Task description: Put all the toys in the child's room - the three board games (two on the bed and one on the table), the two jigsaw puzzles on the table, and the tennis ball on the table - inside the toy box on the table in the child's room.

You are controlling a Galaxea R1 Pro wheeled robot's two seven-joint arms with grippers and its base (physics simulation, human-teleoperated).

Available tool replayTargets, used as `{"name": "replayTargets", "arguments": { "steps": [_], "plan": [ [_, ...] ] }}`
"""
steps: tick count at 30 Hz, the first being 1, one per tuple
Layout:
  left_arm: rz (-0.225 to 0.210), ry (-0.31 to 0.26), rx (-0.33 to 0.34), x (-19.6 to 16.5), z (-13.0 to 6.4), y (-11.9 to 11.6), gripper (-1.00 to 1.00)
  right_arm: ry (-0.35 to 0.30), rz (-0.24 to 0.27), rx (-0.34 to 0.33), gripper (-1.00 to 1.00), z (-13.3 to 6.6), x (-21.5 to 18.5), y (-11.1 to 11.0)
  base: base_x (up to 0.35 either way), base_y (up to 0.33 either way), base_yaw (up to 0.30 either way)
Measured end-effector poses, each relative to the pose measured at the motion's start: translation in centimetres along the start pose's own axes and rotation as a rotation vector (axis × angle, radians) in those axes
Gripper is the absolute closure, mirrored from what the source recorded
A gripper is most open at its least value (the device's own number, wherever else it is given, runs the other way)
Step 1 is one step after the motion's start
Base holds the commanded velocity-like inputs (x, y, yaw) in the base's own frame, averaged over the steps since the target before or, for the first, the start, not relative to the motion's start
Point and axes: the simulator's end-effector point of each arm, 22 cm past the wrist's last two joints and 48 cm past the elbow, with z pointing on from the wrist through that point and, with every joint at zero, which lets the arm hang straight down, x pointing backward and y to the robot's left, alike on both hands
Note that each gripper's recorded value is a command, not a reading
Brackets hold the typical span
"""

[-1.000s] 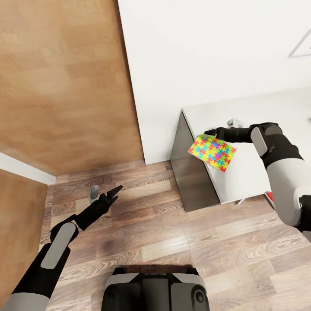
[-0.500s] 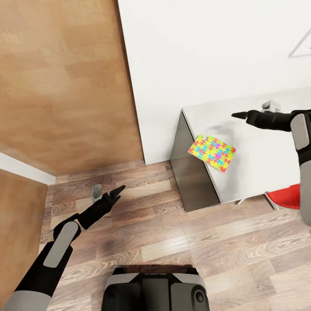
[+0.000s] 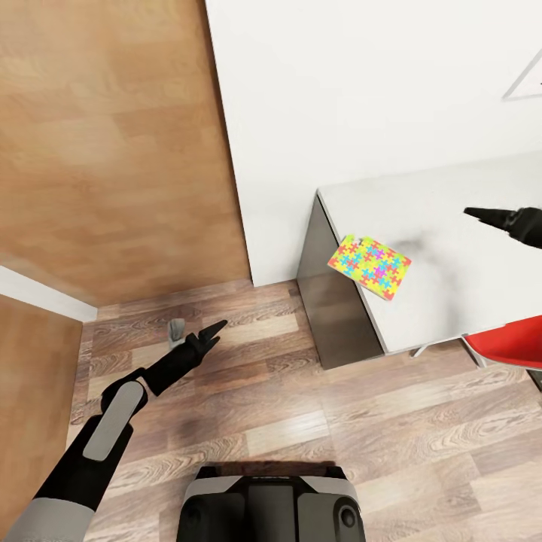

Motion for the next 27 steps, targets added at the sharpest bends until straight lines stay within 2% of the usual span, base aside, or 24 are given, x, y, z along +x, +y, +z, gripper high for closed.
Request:
{"name": "replayTargets", "arguments": {
  "steps": [2,3,6,7,9,10,12,15,17,22,27],
  "plan": [
    [-0.003,0.007,0.025,0.2,0.2,-0.4,-1.00,0.007,-0.002,-0.062,-1.00,-2.8,2.3,1.5,0.000,0.000,0.000],
    [-0.003,0.007,0.025,0.1,0.2,-0.4,-1.00,0.008,-0.002,-0.063,-1.00,-2.8,2.4,1.5,0.000,0.000,0.000],
    [-0.011,0.018,0.047,0.3,0.5,-0.6,-1.00,0.016,0.011,-0.122,-1.00,-7.3,6.2,3.0,0.000,0.000,0.000],
    [-0.011,0.018,0.047,0.3,0.5,-0.6,-1.00,0.017,0.012,-0.123,-1.00,-7.3,6.3,3.0,0.000,0.000,0.000],
    [-0.015,0.022,0.053,0.3,0.7,-0.6,-1.00,0.015,0.036,-0.149,-1.00,-10.3,8.6,3.6,0.000,0.000,0.000],
    [-0.015,0.022,0.053,0.3,0.7,-0.6,-1.00,0.016,0.037,-0.149,-1.00,-10.4,8.7,3.6,0.000,0.000,0.000],
    [-0.017,0.024,0.062,0.2,1.0,-0.9,-1.00,0.004,0.060,-0.172,-1.00,-13.1,10.6,4.1,0.000,0.000,0.000],
    [-0.015,0.025,0.068,0.0,1.2,-1.1,-1.00,-0.006,0.067,-0.178,-1.00,-14.3,11.4,4.3,0.000,0.000,0.000],
    [-0.011,0.027,0.077,-0.2,1.4,-1.5,-1.00,-0.029,0.066,-0.180,-1.00,-16.3,12.2,4.5,0.000,0.000,0.000],
    [0.003,0.071,0.113,-0.3,2.8,-3.5,-1.00,-0.060,0.061,-0.177,-1.00,-18.1,13.1,4.7,0.000,0.000,0.000],
    [0.005,0.111,0.133,0.1,3.4,-4.5,-1.00,-0.082,0.069,-0.177,-1.00,-18.9,14.0,4.9,0.000,0.000,0.000]
  ]
}}
